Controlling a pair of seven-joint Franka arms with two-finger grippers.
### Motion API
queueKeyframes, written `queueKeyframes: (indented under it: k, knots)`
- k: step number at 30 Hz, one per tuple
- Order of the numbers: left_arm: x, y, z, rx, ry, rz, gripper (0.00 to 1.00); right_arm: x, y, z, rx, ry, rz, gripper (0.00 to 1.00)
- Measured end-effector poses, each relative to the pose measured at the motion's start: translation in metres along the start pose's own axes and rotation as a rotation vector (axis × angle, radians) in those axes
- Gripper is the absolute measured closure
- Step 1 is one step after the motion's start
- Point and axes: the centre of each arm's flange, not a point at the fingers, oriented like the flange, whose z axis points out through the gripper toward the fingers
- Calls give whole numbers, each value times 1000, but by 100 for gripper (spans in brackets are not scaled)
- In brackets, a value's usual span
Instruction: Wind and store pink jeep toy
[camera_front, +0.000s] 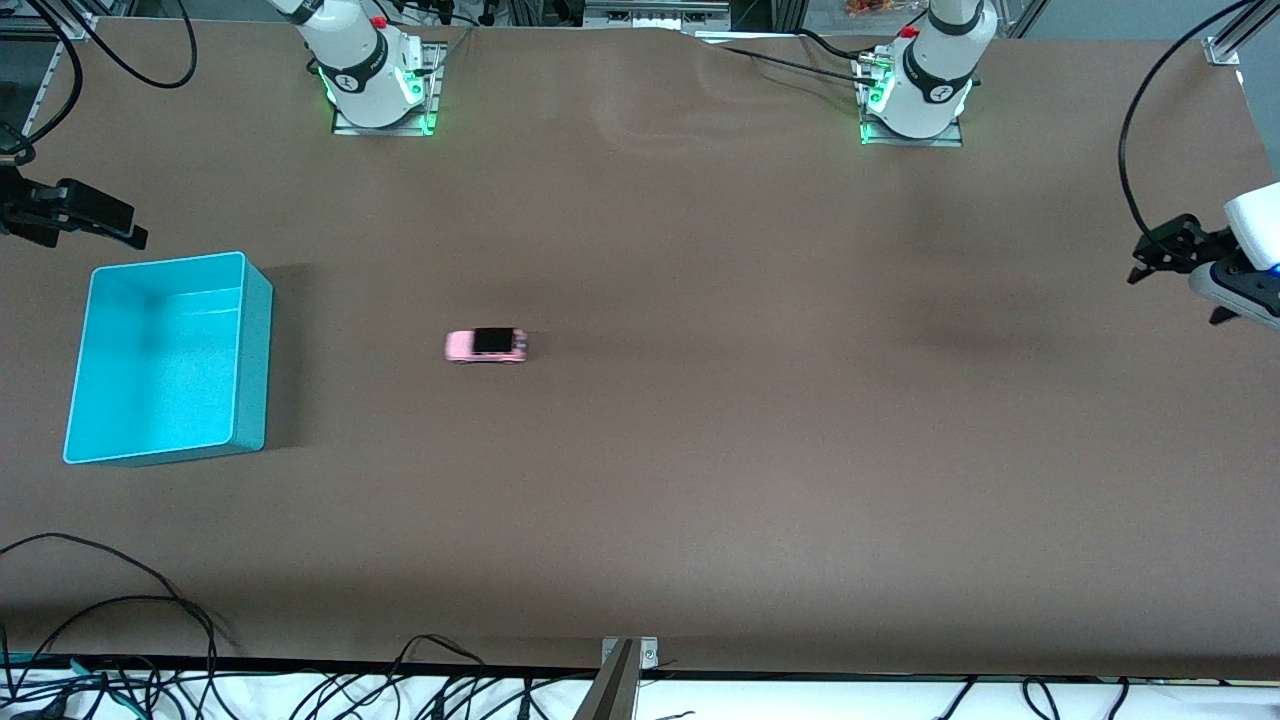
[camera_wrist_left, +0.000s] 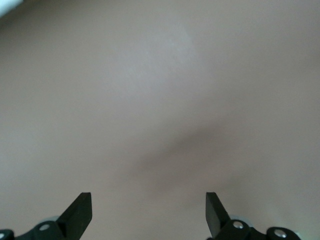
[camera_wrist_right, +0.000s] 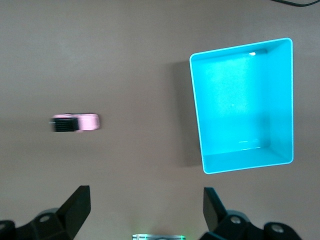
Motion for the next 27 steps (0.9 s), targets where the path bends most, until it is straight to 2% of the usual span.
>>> queueKeyframes:
  k: [3,7,17,27]
  knots:
    - [-2,15,-6,-15,-25,-80,0,0,0,0,0,0,0,0]
    - [-3,27,-15,-16,-28,-122,0,0,0,0,0,0,0,0]
    - [-9,22,-18,-16,-26,-158,0,0,1,0,-7,2,1,0]
    - [-12,22,-17,-21,-36,-183,0,11,-1,5,-8,49,-2,0]
